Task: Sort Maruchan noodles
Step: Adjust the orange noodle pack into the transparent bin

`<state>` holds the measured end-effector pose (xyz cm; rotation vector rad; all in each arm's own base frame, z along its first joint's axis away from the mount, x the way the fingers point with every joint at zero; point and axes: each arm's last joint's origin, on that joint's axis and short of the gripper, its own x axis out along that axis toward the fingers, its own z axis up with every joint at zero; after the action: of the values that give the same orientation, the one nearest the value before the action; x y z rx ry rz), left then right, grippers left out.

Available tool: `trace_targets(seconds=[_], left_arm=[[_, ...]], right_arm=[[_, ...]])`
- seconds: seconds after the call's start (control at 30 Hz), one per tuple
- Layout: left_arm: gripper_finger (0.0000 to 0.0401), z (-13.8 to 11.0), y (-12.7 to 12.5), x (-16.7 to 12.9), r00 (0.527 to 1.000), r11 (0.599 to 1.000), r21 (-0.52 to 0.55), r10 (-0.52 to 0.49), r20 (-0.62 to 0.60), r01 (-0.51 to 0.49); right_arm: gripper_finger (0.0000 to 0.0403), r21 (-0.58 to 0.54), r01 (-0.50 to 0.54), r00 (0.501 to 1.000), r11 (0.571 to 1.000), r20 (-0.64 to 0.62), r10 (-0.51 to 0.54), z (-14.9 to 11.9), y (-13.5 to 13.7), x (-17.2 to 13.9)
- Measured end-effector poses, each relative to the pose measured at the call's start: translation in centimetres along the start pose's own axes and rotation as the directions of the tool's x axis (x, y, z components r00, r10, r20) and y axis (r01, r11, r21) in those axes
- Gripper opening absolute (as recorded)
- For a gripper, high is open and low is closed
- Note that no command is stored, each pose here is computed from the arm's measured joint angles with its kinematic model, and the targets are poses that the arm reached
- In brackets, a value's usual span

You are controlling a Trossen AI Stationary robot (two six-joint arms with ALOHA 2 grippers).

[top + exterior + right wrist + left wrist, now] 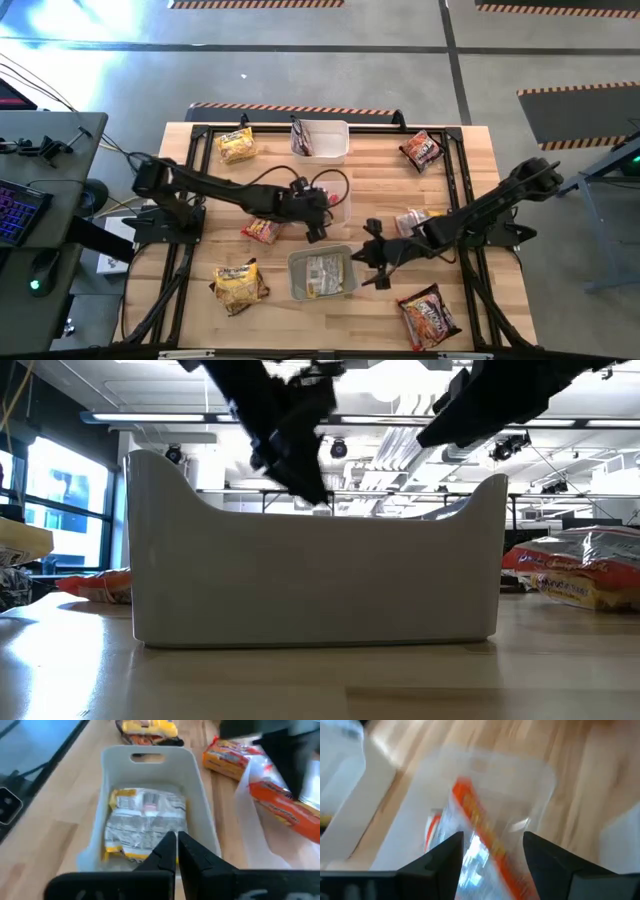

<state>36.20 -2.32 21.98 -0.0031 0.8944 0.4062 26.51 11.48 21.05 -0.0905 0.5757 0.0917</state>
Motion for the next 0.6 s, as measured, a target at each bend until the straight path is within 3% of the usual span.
trace_targets(seconds=[0.2, 0.27, 0.33, 0.4, 0.5, 0.6], left_arm=[[0.0199, 0.9, 0.2, 2.0, 0.997, 0.999, 0.034, -0.012, -0.070, 0.015], [0.0198, 0.6, 0.7, 2.3, 0.989, 0.999, 0.034, -0.029, -0.148, 0.034], [0.0198, 1.3, 0.6, 2.6, 0.985, 0.996, -0.001, -0.087, -0.151, 0.088], [0.0198, 1.6, 1.1, 2.3, 0.979, 0.996, -0.028, -0.092, -0.185, 0.088], [0.0198, 2.3, 1.5, 1.9, 0.982, 0.994, -0.081, -0.093, -0.167, 0.080], [0.0198, 2.9, 2.3, 1.0, 0.985, 0.990, -0.130, -0.071, -0.160, 0.050]], right_arm=[[0.0000, 0.063, 0.014, 0.999, 0.998, 0.030, -0.016, 0.3, -2.7, -1.4], [0.0000, 0.084, 0.010, 0.995, 0.996, 0.101, -0.019, 1.4, -3.5, -1.8], [0.0000, 0.147, 0.013, 0.980, 0.989, 0.194, -0.041, 2.6, -4.6, -2.8], [0.0000, 0.231, -0.039, 0.936, 0.972, 0.350, -0.045, 4.4, -6.1, -4.4], [0.0000, 0.252, -0.083, 0.852, 0.964, 0.520, -0.062, 6.1, -7.7, -7.7], [0.0000, 0.288, -0.065, 0.780, 0.955, 0.612, -0.131, 6.9, -9.1, -10.9]])
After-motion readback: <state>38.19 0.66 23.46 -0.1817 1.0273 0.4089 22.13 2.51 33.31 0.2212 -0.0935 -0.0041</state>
